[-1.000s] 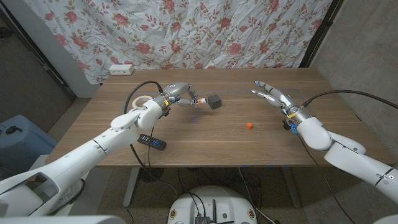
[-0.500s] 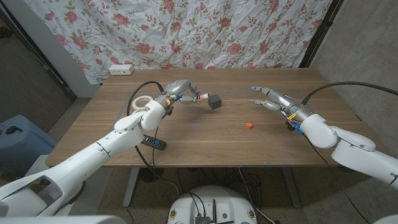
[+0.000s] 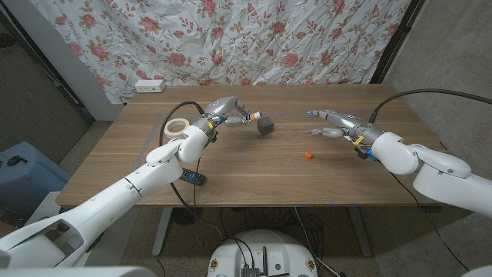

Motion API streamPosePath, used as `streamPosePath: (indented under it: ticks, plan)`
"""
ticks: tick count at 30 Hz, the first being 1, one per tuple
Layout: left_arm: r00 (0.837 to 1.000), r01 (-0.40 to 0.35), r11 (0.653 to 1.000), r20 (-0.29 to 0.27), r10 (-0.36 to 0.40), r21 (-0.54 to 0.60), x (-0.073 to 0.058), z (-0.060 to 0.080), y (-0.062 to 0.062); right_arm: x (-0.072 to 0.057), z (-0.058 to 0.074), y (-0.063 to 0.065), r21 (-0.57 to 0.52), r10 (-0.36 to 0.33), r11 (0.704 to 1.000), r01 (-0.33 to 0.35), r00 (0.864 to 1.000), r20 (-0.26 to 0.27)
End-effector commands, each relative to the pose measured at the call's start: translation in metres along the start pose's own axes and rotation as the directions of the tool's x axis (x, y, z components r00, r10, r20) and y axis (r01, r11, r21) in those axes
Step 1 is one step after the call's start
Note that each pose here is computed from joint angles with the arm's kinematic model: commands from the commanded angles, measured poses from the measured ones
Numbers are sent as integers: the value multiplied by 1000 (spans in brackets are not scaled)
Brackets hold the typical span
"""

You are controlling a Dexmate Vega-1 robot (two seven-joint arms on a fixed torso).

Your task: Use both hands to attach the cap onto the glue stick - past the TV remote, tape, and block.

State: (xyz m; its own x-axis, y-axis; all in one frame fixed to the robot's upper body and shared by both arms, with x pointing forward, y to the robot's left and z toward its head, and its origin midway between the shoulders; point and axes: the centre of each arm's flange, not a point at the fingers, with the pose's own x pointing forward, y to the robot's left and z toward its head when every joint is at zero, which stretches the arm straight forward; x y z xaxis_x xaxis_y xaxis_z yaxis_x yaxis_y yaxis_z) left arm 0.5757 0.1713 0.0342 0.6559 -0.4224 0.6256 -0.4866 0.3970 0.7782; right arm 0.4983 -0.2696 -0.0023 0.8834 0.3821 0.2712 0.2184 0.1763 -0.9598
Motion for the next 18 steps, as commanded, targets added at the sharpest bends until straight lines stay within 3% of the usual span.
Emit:
streamPosePath:
  ticks: [1, 3, 4, 11, 18]
  plan:
    - [999, -40, 997, -24, 38, -72, -2, 1, -11, -2, 14, 0, -96, 97, 990, -101, 994, -45]
    - [999, -44, 996, -27, 42, -82, -2, 2, -13, -4, 15, 1, -99, 80, 991, -86, 994, -71]
    - [999, -46, 995, -22, 44, -85, -1, 2, -14, -5, 15, 4, -159, 60, 984, -76, 993, -103]
    - [999, -46, 993, -27, 43, -108, 0, 0, -21, -6, 19, 3, -190, 126, 971, -148, 984, -124]
    - [999, -36, 990, -18, 34, -139, 4, -3, -24, 2, 25, 4, -218, 202, 948, -230, 969, -143]
